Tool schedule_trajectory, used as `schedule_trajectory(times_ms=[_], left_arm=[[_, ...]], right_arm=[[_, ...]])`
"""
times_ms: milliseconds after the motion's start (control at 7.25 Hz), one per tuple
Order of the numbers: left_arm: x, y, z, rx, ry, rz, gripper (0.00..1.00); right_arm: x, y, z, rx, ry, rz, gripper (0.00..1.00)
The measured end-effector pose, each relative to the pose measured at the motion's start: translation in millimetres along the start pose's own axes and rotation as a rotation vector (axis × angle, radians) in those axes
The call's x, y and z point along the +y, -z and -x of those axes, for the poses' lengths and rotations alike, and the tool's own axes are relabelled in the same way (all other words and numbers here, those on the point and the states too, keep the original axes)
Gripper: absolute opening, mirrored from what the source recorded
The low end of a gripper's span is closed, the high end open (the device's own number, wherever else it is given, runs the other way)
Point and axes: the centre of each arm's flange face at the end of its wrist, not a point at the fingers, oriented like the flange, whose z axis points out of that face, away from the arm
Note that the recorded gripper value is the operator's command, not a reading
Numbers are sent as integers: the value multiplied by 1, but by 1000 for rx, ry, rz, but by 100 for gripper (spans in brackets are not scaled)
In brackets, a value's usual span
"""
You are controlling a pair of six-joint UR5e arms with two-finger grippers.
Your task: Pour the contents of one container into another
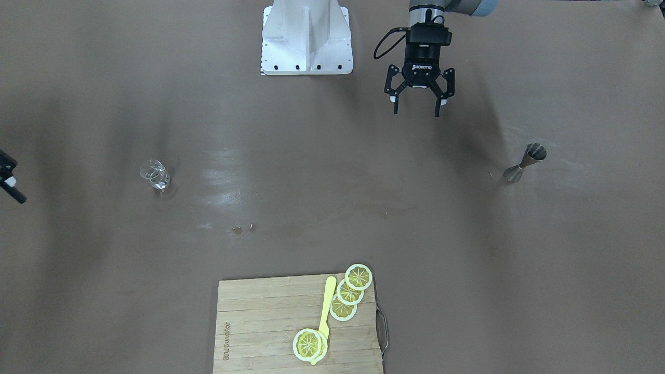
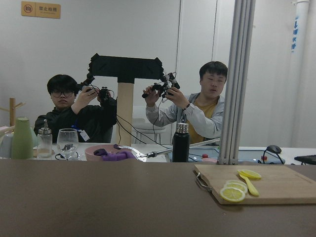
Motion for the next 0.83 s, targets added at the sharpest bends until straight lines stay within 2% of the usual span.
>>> schedule_trajectory(times_ms=[414, 690, 828], left_arm=[[-70, -47, 83, -9, 126, 285, 99], [-112, -74, 165, -37, 122, 444, 99], [-123, -81, 210, -50, 107, 502, 99]], right_arm=[[10, 23, -42, 170, -329, 292, 100], [36, 35, -70, 246, -515, 453, 100], [58, 40, -82, 262, -592, 516, 100]])
